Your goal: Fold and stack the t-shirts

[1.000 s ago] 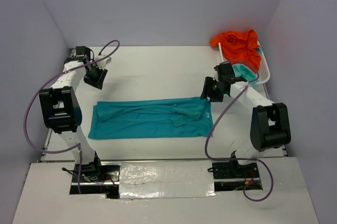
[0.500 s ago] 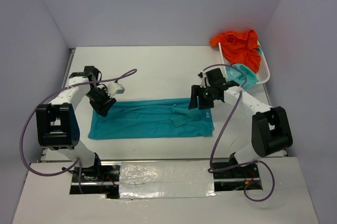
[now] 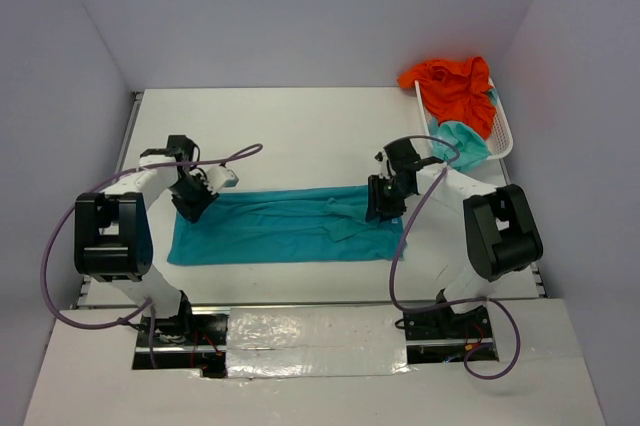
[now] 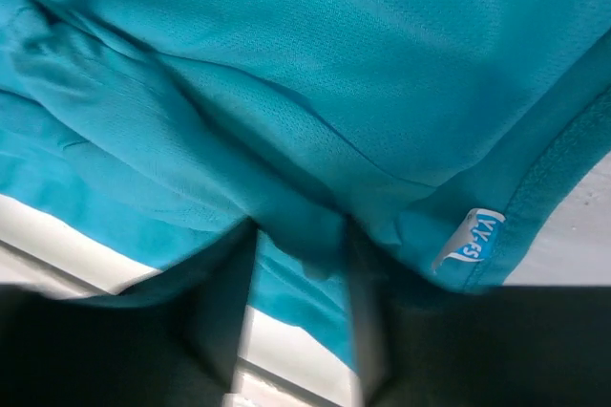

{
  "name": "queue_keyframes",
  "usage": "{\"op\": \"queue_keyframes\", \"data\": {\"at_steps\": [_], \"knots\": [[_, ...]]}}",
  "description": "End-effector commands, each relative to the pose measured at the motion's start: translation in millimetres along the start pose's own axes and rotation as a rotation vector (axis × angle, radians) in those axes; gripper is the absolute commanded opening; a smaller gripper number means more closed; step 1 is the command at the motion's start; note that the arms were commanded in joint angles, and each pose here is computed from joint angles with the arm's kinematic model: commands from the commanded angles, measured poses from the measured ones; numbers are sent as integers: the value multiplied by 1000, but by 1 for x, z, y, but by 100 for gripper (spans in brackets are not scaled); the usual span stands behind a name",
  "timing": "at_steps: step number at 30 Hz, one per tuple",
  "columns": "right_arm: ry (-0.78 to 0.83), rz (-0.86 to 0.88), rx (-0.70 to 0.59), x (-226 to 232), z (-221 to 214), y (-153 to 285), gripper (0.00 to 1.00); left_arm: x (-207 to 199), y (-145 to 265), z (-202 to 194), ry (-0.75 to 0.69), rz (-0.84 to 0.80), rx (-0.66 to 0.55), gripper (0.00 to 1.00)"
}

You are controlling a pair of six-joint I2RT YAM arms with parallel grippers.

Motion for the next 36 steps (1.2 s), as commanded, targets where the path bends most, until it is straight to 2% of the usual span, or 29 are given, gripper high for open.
{"op": "queue_keyframes", "data": {"at_steps": [1, 2, 4, 5, 11, 12, 14, 15, 16, 17, 19, 22, 29, 34, 36], "knots": [[12, 12, -8, 3, 3, -1, 41, -4, -5, 3, 14, -37, -15, 24], [7, 10, -6, 2, 3, -2, 27, -4, -5, 2, 14, -40, -13, 15], [-1, 9, -6, 2, 3, -3, 13, -3, -5, 2, 19, -35, -7, 6], [-5, 0, -10, 1, 4, -3, 1, -1, -5, 3, 23, -20, -8, 0], [-6, -29, -91, 2, 35, 15, 0, 30, 12, 26, 74, 113, -24, 0], [1, -33, -107, 2, 42, 19, 0, 42, 24, 38, 82, 153, -56, 0], [22, -38, -162, 6, 68, 36, 0, 57, 24, 51, 103, 161, -62, 0], [44, -49, -213, 7, 89, 46, 0, 69, 39, 64, 114, 192, -96, 0], [48, -59, -201, 5, 88, 47, 0, 76, 42, 71, 119, 193, -105, 0], [59, -66, -222, 7, 105, 55, 0, 90, 45, 83, 124, 205, -123, 0], [96, -95, -281, 10, 129, 68, 0, 99, 45, 88, 137, 192, -123, 0], [103, -122, -283, 7, 148, 69, 0, 114, 45, 97, 138, 210, -116, 0], [109, -86, -250, 8, 120, 74, 0, 112, 71, 85, 101, 263, -112, 0], [86, -56, -193, 7, 76, 66, 0, 79, 67, 56, 12, 184, -25, 0], [73, -37, -175, 9, 66, 60, 0, 61, 48, 38, -5, 104, 51, 0]]}}
Point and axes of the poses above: each gripper's point midway between its finger pads, its own y axis back along the fingers, its own x axis along the line the jaws close on, z = x × y, the point moved 10 cm from there along y, back along the fingers, and after that the axes turned 3 degrees about y, right-handed, at the moved point
